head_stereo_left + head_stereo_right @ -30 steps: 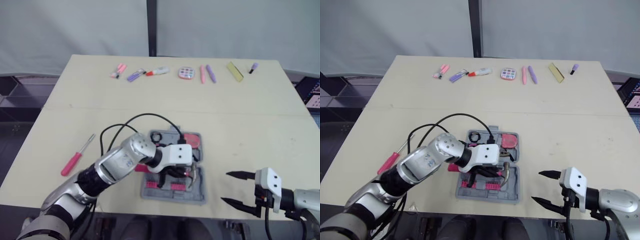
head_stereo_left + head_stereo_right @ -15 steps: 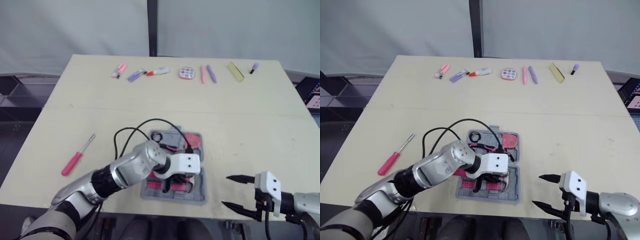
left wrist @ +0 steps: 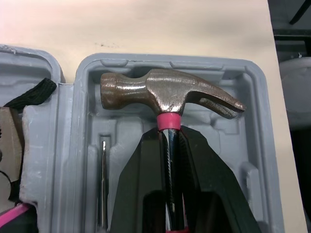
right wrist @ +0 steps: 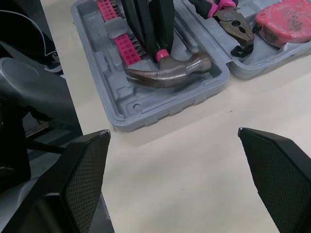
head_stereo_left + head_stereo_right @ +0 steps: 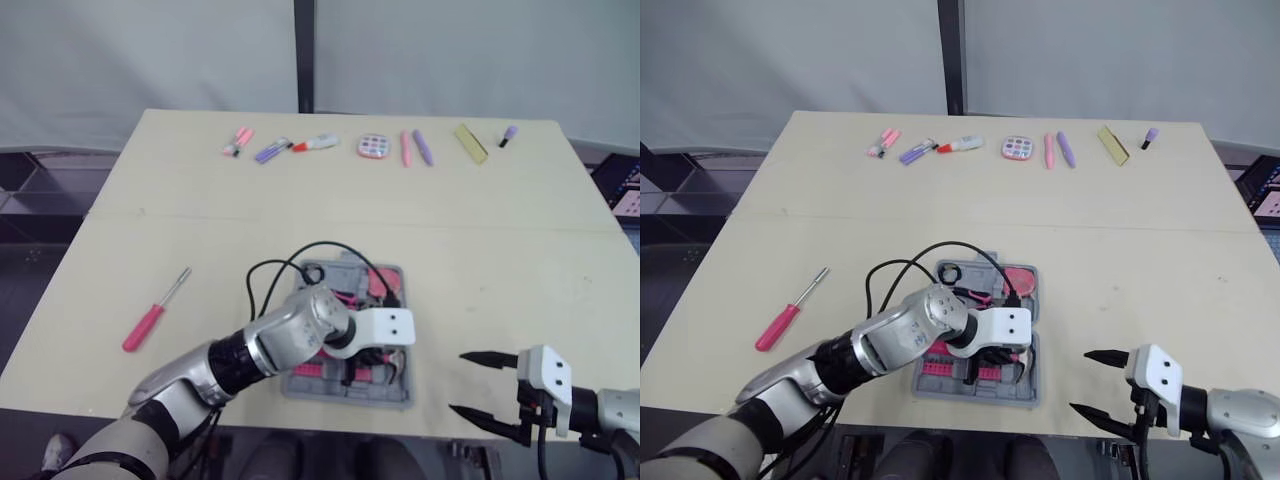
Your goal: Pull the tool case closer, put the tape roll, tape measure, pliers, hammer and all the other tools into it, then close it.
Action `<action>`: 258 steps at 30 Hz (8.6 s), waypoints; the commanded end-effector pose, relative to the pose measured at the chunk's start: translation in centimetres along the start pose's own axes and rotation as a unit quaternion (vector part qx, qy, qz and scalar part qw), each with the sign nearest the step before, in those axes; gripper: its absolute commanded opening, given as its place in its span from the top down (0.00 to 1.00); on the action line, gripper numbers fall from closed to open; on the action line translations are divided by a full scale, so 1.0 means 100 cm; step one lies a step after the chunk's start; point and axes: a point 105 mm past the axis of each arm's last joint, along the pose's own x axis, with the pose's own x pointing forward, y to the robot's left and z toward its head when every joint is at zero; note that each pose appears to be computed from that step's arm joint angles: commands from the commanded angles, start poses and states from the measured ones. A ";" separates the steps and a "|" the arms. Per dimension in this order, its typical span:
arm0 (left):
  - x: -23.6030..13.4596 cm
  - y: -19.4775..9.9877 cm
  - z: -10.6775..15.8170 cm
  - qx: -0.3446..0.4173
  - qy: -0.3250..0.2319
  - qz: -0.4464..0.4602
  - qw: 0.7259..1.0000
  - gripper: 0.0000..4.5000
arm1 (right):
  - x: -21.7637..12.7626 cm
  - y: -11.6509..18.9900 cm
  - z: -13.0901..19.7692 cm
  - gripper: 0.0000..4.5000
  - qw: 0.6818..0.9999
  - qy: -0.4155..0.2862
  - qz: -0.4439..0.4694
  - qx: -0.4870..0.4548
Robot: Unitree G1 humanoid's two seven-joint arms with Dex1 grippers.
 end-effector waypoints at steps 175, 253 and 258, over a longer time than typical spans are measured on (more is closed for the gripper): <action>0.020 -0.025 -0.125 -0.074 -0.172 -0.002 0.982 0.99 | -0.026 -0.003 0.016 0.00 0.997 0.004 -0.080 -0.007; -0.151 -0.100 -0.192 -0.298 -0.239 0.410 0.828 0.01 | 0.014 -0.004 0.005 0.00 0.997 -0.045 -0.063 0.022; -0.172 -0.081 -0.197 -0.314 -0.243 0.451 0.799 0.01 | 0.015 -0.004 0.029 0.00 0.996 -0.076 -0.039 0.004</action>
